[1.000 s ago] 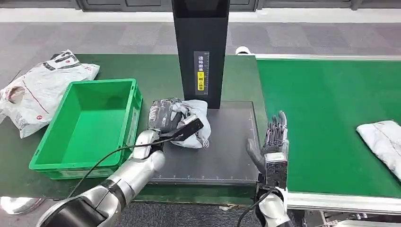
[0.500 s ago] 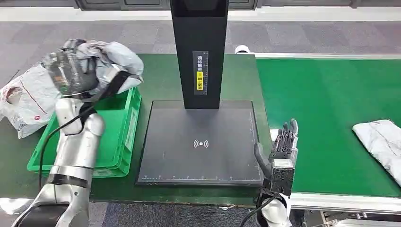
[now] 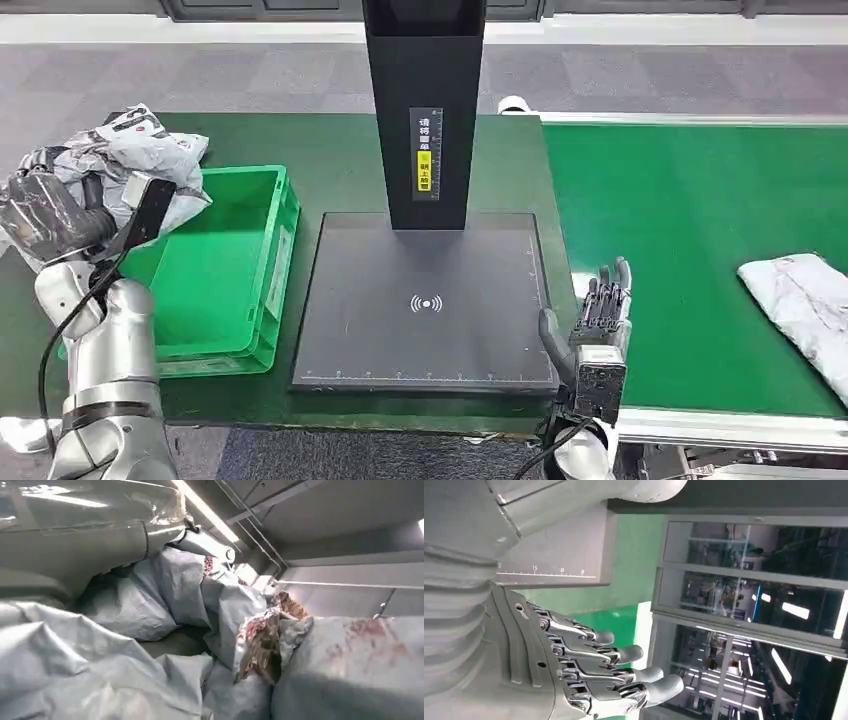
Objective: Moved the parcel from conveyor to table for the left to box.
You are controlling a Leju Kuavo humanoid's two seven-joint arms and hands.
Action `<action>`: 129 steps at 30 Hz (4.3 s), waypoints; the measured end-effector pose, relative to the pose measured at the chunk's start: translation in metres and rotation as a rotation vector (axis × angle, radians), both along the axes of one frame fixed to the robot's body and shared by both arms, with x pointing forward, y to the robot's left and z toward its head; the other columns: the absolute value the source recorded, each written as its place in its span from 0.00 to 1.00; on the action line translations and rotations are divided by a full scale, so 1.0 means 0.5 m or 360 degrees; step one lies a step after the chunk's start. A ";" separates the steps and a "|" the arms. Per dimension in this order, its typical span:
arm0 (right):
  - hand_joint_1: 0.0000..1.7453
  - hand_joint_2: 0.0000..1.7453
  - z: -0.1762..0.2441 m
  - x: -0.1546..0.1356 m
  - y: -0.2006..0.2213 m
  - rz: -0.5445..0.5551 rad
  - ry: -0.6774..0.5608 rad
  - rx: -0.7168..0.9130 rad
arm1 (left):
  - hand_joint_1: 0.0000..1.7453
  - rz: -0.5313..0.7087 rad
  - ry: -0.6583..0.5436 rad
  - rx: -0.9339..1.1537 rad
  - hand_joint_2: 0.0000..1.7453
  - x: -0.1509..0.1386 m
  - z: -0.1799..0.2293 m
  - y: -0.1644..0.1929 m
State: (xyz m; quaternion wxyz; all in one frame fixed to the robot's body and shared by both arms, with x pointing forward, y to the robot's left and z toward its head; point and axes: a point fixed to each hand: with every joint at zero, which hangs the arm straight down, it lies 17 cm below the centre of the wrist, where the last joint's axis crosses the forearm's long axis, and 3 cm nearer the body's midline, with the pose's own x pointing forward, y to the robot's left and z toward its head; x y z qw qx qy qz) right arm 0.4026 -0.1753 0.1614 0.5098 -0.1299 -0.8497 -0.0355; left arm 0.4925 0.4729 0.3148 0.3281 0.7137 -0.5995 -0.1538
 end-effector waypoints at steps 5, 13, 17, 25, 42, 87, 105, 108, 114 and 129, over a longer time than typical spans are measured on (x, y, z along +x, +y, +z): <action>0.00 1.00 0.012 0.005 -0.005 0.0027 -0.0020 -0.0003 | 1.00 -0.0153 0.1075 -0.0291 1.00 0.142 -0.339 -0.029; 0.00 1.00 0.011 0.008 -0.024 0.0008 -0.0019 -0.0007 | 1.00 -0.0221 0.1341 -0.0208 1.00 0.140 -0.449 -0.065; 0.00 1.00 0.011 0.009 -0.027 0.0003 -0.0019 -0.0012 | 0.00 -0.0279 0.1413 -0.0260 1.00 0.137 -0.476 -0.075; 0.00 1.00 -0.005 0.013 -0.014 0.0058 0.0057 -0.0091 | 0.00 -0.0425 0.1485 -0.0779 1.00 0.144 -0.517 -0.103; 0.00 1.00 -0.038 0.048 -0.057 -0.0012 0.0181 -0.0195 | 0.00 -0.1140 -0.0185 -0.1802 1.00 0.165 -0.168 -0.135; 0.00 1.00 -0.435 -0.114 -0.780 -0.1298 0.1913 -0.1531 | 0.00 -0.2059 0.0883 -0.2146 1.00 -0.004 -0.423 -0.860; 1.00 1.00 -0.527 -0.148 -0.792 -0.1038 0.2512 -0.1512 | 0.00 -0.1947 0.0854 -0.2179 1.00 0.028 -0.431 -0.810; 1.00 1.00 -0.531 -0.142 -0.786 -0.1002 0.2492 -0.1510 | 0.00 -0.1928 0.0838 -0.2192 1.00 0.033 -0.433 -0.796; 1.00 1.00 -0.508 -0.091 -0.764 -0.0975 0.2280 -0.1504 | 0.00 -0.1897 0.0815 -0.2213 1.00 0.039 -0.436 -0.775; 1.00 1.00 -0.157 0.190 -0.272 -0.0597 0.0666 -0.1056 | 0.00 -0.1756 0.0592 -0.2145 1.00 0.061 -0.409 -0.673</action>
